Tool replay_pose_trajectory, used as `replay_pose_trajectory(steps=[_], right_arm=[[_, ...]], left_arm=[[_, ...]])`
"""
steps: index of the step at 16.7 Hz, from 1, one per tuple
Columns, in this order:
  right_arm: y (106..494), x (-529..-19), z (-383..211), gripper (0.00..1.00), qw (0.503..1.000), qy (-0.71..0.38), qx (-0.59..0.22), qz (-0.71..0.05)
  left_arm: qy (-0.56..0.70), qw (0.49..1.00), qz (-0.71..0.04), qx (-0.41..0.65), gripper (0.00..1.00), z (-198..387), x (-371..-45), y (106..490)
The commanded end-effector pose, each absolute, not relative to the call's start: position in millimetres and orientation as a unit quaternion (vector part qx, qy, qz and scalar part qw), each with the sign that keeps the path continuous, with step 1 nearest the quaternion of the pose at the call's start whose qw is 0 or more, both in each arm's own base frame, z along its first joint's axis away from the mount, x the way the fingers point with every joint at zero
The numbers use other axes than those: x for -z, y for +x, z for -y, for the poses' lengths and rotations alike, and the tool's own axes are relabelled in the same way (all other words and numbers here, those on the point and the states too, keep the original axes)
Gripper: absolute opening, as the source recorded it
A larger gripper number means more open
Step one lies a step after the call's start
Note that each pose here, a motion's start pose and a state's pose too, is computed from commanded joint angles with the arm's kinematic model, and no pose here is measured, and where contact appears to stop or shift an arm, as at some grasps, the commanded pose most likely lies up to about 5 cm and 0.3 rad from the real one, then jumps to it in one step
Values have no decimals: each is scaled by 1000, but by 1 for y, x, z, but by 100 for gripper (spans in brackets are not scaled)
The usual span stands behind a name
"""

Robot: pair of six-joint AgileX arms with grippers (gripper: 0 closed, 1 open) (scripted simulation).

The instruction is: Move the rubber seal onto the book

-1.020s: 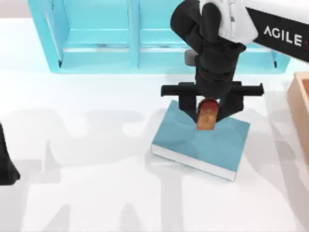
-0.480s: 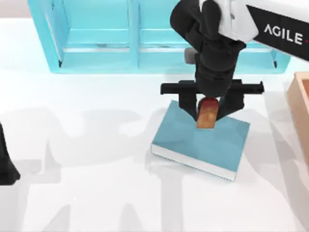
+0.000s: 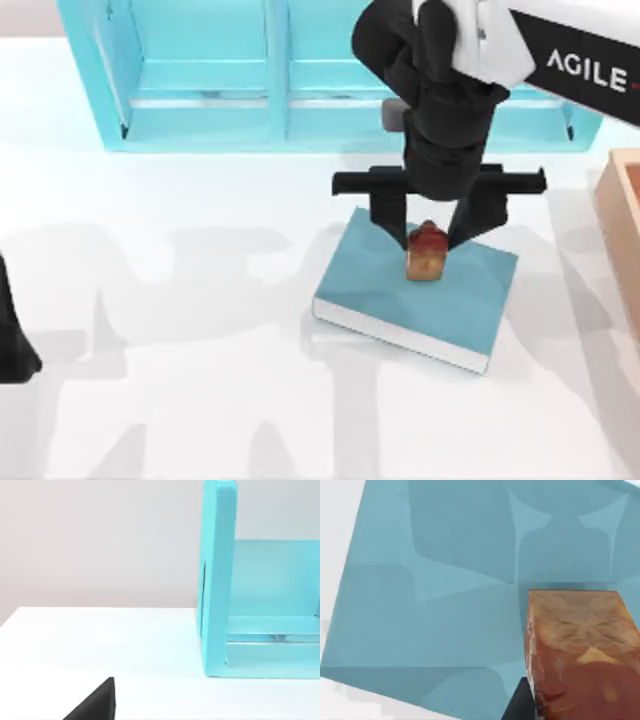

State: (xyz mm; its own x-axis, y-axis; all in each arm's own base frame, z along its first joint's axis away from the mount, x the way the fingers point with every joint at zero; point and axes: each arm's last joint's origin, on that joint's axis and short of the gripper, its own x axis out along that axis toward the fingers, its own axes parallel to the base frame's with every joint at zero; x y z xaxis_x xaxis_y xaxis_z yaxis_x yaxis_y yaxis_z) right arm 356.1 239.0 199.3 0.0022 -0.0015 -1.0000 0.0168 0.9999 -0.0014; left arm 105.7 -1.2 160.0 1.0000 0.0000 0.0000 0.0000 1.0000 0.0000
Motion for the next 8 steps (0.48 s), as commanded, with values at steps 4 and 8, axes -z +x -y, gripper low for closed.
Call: replay_pose_trajectory(steps=[4, 8], right_arm=[[356, -199, -239, 90, 708, 5, 6, -706], [356, -199, -239, 100, 708, 5, 6, -706]], left_arm=[[0, 1000, 0, 0, 100, 1, -160, 106], [0, 1000, 0, 0, 100, 1, -160, 106]])
